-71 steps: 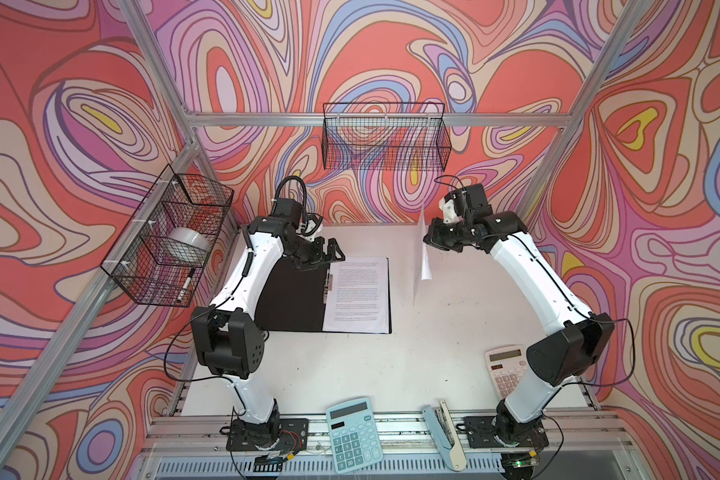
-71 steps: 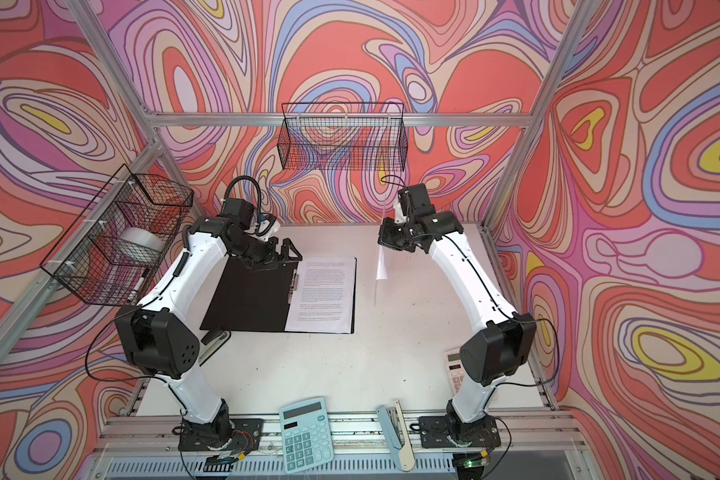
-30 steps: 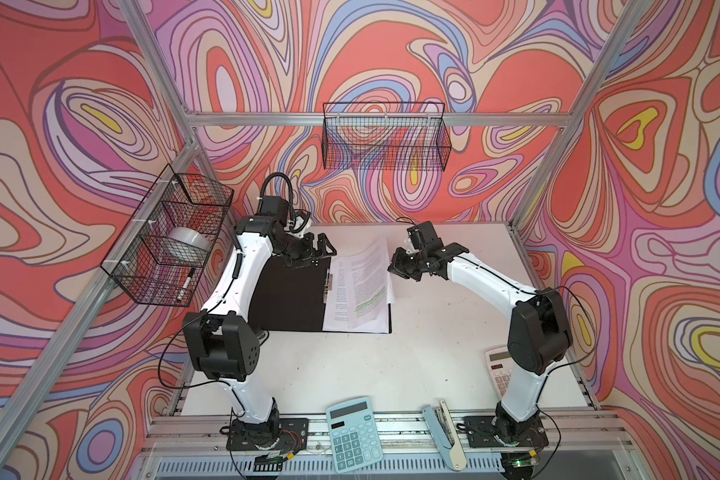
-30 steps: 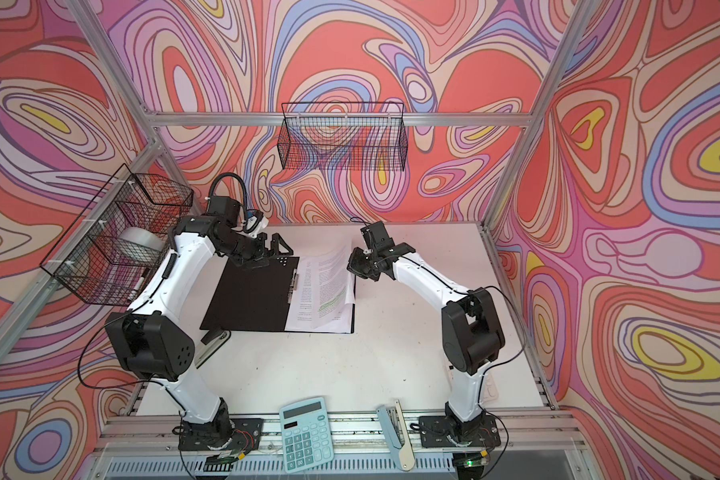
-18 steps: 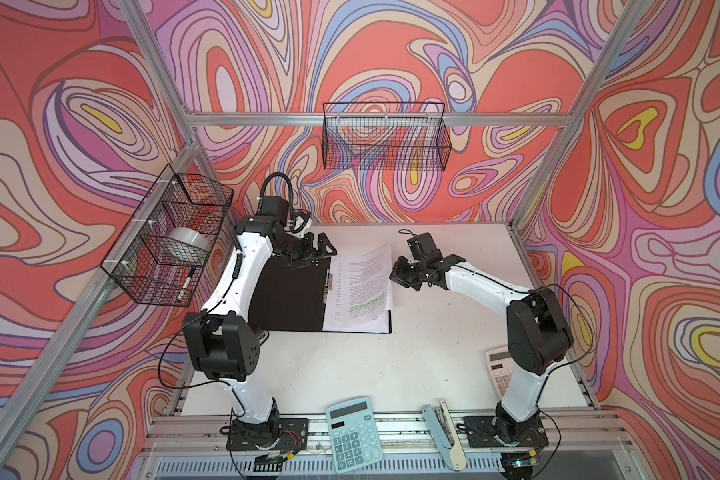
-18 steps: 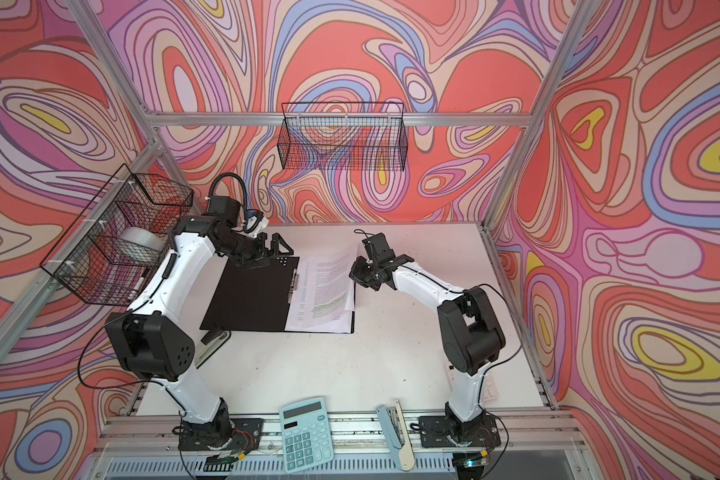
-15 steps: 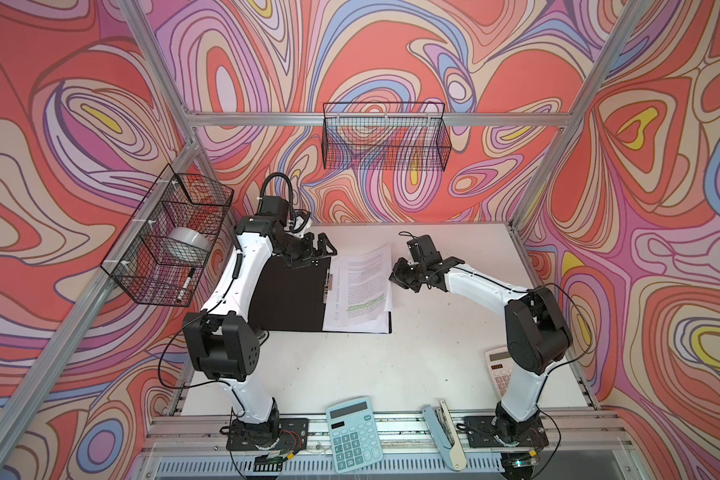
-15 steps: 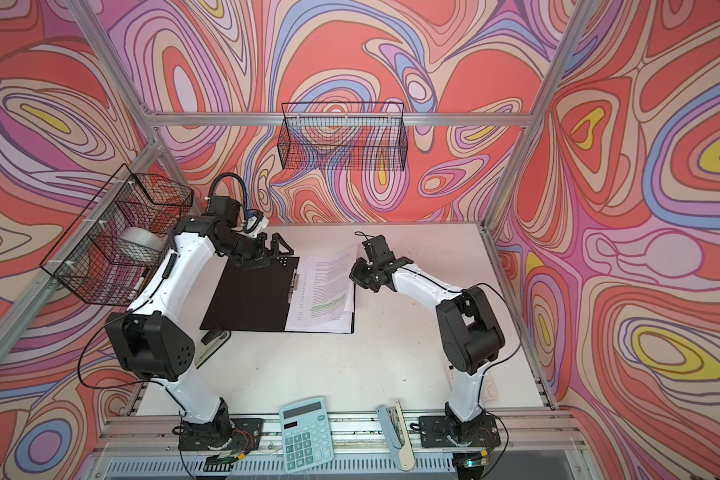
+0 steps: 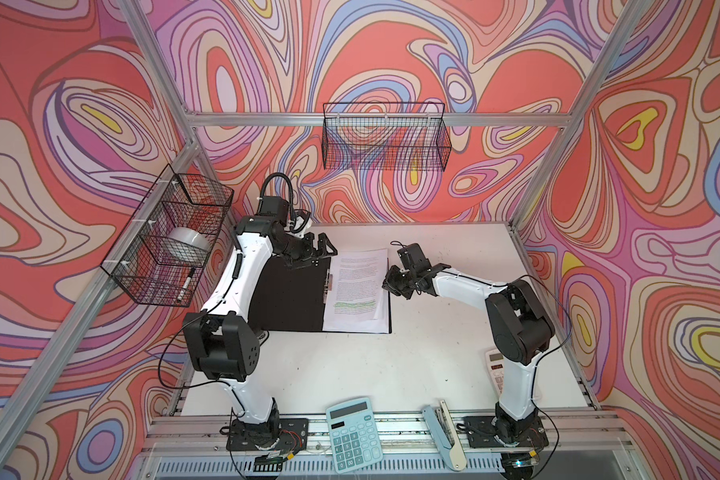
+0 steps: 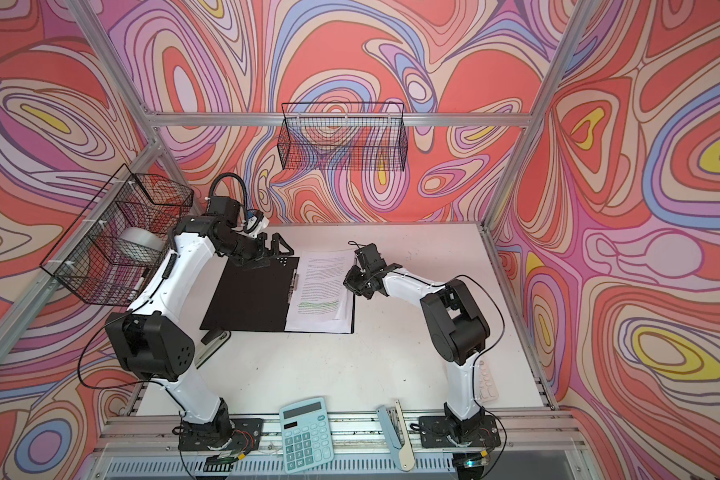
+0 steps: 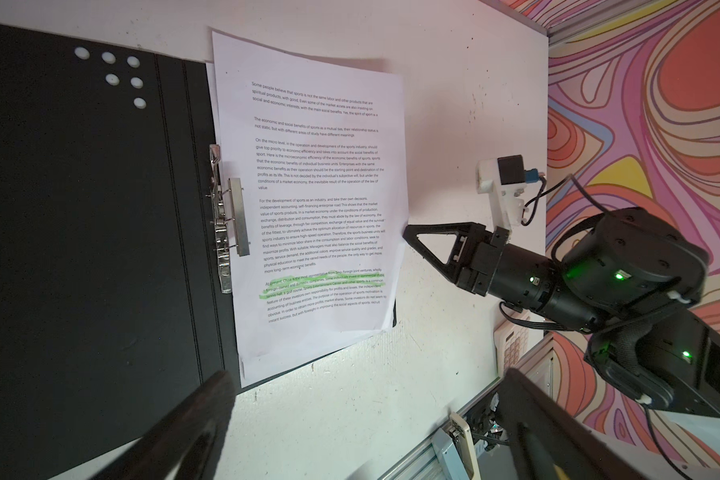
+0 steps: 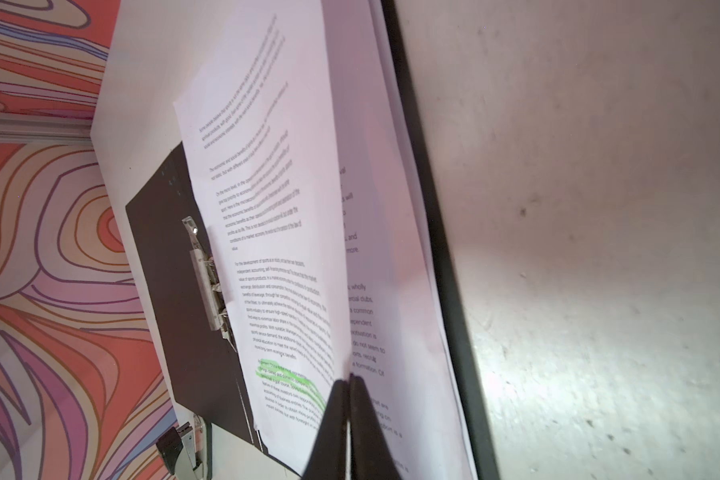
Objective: Put the files into the folder
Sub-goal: 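Lower the highlighted sheet flat onto the folder's sheets with the right gripper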
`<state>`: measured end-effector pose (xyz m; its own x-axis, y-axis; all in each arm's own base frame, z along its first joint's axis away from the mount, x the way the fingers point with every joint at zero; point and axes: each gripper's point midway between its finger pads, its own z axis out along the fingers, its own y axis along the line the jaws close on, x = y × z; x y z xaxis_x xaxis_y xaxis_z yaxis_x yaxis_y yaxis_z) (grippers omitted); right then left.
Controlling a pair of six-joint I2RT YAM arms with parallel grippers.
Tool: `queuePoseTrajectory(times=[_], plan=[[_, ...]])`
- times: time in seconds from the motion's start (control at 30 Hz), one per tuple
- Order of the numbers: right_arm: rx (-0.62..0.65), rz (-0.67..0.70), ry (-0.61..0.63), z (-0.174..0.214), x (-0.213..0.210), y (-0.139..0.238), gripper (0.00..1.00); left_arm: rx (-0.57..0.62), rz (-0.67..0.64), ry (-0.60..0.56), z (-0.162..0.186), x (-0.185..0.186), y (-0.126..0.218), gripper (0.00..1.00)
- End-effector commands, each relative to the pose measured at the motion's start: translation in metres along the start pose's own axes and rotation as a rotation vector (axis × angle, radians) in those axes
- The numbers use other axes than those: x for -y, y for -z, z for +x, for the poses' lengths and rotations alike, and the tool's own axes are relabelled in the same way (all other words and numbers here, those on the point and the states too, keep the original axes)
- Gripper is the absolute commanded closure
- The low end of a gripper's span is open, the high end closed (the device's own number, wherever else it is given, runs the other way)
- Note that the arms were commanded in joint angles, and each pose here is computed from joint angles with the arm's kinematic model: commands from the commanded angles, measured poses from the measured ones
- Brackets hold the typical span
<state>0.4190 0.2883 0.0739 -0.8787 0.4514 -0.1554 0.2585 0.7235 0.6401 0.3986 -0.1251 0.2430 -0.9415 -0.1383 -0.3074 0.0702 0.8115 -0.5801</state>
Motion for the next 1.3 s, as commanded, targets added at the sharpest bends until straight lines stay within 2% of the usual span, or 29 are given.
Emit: queuePoseTrajectory(times=[0.0,0.2,0.37,0.57,0.7,0.87,1.27], plan=[[-0.004,0.018,0.010,0.004,0.002,-0.005,1.00,-0.020,0.013,0.010,0.008,0.002,0.002,0.00],[-0.015,0.038,0.026,0.005,0.005,-0.004,1.00,-0.025,0.018,0.012,0.008,0.002,0.001,0.00],[-0.021,0.085,0.064,0.005,0.008,0.000,0.86,-0.034,0.018,0.012,0.010,0.001,-0.001,0.00],[-0.057,0.142,0.142,0.006,0.013,0.002,0.80,-0.018,0.003,-0.013,0.009,-0.003,-0.002,0.00],[-0.069,0.124,0.177,0.007,0.006,0.005,0.84,-0.004,-0.008,-0.045,0.010,-0.007,-0.003,0.00],[-0.141,0.046,0.189,0.025,-0.005,0.002,1.00,0.006,-0.009,-0.087,0.018,-0.016,-0.014,0.00],[-0.267,0.042,0.221,0.063,0.013,-0.012,1.00,-0.057,0.014,-0.089,0.031,-0.030,-0.041,0.00]])
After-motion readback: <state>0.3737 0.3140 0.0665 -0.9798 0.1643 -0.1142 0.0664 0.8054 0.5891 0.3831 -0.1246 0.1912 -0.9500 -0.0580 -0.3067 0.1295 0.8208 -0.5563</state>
